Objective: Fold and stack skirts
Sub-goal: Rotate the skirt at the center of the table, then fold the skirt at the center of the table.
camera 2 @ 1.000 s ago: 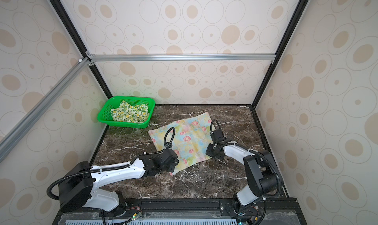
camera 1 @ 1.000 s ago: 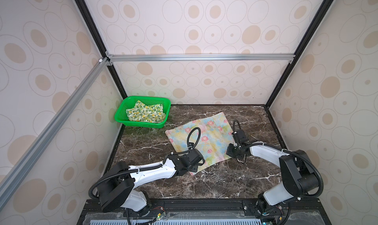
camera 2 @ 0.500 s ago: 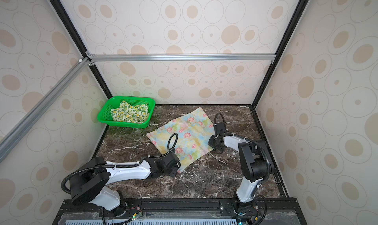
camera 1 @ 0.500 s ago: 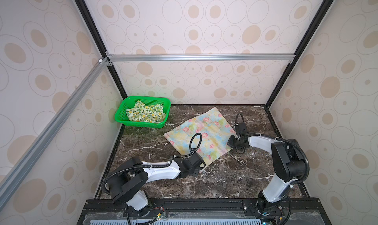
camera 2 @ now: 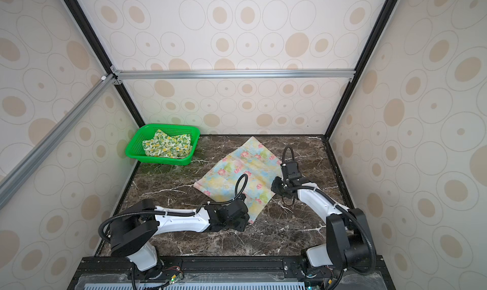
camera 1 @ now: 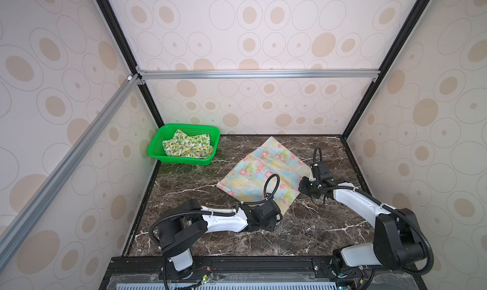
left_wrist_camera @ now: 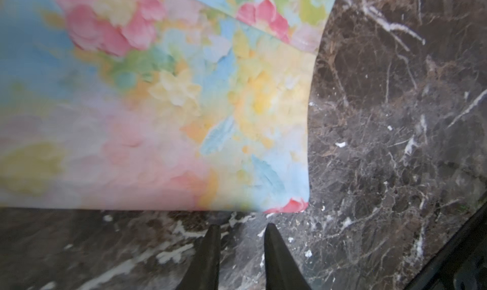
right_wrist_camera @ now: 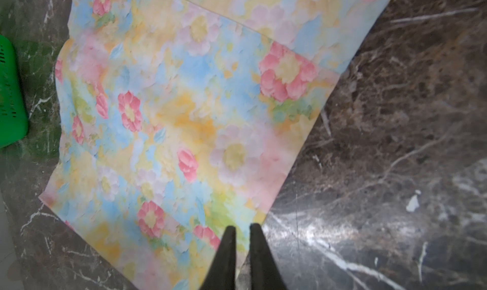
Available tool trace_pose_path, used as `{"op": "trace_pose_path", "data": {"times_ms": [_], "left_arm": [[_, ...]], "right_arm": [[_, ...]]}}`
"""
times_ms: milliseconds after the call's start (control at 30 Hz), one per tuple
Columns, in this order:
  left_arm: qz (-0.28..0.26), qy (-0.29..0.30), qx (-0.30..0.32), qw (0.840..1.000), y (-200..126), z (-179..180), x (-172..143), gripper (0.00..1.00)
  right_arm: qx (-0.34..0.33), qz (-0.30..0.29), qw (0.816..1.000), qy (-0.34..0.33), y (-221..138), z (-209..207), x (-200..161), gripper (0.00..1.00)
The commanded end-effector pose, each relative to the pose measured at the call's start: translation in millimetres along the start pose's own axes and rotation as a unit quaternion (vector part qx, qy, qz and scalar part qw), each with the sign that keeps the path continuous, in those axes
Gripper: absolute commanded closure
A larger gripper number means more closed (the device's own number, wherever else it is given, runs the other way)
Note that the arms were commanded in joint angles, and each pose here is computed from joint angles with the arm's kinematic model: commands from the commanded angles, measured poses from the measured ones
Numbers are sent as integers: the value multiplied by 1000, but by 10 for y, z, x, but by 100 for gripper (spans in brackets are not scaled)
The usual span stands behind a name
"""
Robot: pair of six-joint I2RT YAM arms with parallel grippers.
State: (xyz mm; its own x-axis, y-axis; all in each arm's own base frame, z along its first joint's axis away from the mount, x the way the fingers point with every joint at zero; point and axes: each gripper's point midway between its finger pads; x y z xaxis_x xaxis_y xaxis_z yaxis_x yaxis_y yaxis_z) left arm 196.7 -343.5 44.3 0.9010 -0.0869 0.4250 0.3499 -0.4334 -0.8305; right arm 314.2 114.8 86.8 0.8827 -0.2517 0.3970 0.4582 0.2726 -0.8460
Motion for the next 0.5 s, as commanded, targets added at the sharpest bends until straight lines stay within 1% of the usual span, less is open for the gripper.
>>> {"op": "trace_pose_path", "data": {"times_ms": [0,67,133,167,233,333,467], "left_arm": [[-37,-5,60,998,-312,375,375,62],[-52,-10,121,991,-494,830,532,58],[-71,-43,168,982,-698,1286,707,56],[-84,-60,176,979,-803,1479,791,48],[-107,-94,191,971,-976,1808,954,40],[-116,-129,193,966,-1057,2131,1151,33],[-95,-137,204,965,-910,2318,1281,34]], "right_arm": [[5,47,997,-68,-74,108,-395,75],[19,56,993,-105,-117,225,-514,73],[21,64,990,-122,-142,272,-587,72],[22,66,990,-124,-140,283,-614,72],[34,70,989,-124,-115,321,-642,71],[43,73,989,-121,-52,365,-641,71],[57,82,988,-119,28,470,-595,72]]}}
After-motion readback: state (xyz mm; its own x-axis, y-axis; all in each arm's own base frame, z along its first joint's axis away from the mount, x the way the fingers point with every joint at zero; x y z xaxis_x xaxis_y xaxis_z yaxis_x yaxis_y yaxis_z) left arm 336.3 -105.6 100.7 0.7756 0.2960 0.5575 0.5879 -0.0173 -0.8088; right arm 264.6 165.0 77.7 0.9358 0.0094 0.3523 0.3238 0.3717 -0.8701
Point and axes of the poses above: each gripper's point midway between its finger pads, its own y axis out along the fingers, its own z axis along the line the jaws close on, x = y × z, and after that the axes turned 8 degrees about -y, right-handed
